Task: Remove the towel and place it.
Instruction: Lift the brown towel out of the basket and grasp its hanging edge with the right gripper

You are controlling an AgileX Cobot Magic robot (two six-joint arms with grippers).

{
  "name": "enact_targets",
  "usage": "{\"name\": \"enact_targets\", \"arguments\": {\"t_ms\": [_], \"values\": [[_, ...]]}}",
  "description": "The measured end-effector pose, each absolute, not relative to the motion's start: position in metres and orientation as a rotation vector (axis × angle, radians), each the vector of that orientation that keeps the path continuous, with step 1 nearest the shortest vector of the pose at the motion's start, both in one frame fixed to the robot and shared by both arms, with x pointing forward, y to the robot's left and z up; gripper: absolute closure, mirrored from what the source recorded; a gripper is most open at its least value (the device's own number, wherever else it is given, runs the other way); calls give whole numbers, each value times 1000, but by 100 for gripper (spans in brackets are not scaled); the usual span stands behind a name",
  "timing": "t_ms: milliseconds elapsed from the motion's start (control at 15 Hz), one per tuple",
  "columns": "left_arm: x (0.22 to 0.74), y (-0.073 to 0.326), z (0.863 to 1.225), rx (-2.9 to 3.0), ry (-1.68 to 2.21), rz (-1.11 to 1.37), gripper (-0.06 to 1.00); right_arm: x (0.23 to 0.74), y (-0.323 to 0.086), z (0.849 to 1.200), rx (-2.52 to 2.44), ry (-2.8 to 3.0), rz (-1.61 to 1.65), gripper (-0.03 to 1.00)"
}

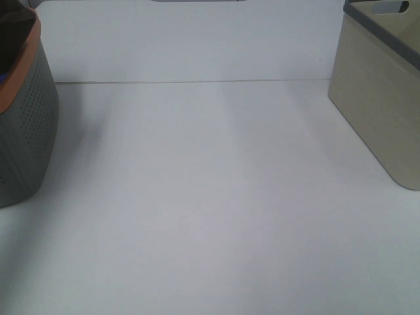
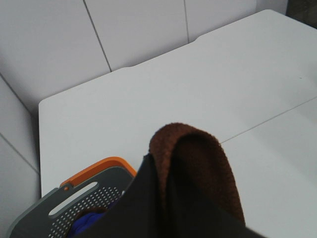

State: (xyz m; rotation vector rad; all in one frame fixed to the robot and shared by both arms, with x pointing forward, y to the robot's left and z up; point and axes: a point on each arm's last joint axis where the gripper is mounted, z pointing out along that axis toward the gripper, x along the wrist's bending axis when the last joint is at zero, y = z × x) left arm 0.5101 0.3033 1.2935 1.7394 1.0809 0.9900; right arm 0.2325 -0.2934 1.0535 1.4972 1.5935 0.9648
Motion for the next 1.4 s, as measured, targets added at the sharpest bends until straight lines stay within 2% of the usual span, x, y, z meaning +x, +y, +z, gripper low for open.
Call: {"name": "enact_targets", "arguments": {"t_ms": [333,600,1000,1133,1400], "values": [[509,279,1295,1827,870,987,93,232,-291,1054,1502,1601,993,41],[521,212,1286,1896,681,965,93,240,-284,1058,1525,1639,1087,41],[534,137,1253,2040,624,981,93,277,-282,1071,1579,1621,1155,38],[530,108,1256,2033,570,967,93,302,-277,1076,1569,1659,1213,34],[532,87,1248,2045,536,928,93,336,-269,1081,1461,1733,1302,34]]}}
